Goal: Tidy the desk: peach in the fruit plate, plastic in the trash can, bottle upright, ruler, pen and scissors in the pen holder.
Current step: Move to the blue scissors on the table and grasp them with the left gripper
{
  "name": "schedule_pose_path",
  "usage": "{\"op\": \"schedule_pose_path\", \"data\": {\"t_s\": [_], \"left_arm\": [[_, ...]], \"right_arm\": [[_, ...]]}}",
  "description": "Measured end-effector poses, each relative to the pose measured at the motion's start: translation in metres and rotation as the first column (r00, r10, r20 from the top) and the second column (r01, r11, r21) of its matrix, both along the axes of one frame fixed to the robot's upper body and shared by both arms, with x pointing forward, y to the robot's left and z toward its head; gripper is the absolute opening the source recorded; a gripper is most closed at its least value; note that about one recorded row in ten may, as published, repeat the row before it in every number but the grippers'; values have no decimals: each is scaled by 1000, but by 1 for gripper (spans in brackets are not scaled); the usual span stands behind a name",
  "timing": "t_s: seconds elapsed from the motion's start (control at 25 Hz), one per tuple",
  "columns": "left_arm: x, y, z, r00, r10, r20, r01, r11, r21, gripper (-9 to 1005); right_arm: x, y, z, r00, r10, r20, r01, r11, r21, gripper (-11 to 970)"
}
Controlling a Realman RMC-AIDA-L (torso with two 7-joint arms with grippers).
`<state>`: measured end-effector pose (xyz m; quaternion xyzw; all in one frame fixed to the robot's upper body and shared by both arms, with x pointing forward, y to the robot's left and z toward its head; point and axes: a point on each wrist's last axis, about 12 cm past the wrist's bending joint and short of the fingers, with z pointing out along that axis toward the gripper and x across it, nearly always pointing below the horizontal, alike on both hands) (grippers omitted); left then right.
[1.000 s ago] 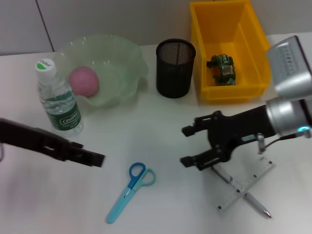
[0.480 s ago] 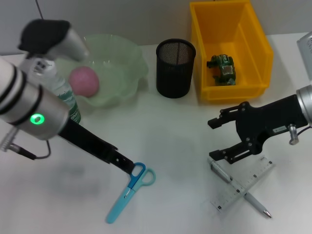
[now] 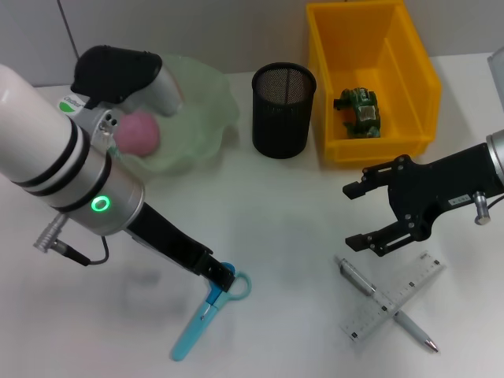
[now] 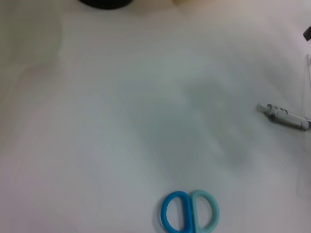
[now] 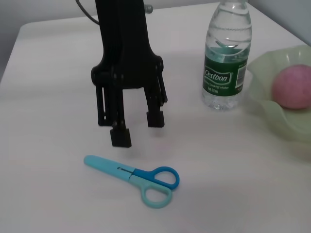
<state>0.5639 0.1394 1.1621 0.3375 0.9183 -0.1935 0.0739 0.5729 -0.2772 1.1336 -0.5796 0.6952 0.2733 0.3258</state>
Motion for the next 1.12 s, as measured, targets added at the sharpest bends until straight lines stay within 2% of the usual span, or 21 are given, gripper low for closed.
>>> {"op": "schedule_pose_path", "data": {"t_s": [0.4,0.88,1.12], "left_arm": [[1,-7,-13,999,-36,-28,37,999,39,815],[-1,-10,-24,997,-71,-39,73,997,41,768],[-5,-17,-27,992,-122,-37,124,990,63,745]], "right_arm": [[2,3,2,1000,4,2,-4,1000,-1,819],[1,3,0,1000,3,0,-3,1000,-1,819],[1,3,0,1000,2,2,-2,1000,-1,819]]}}
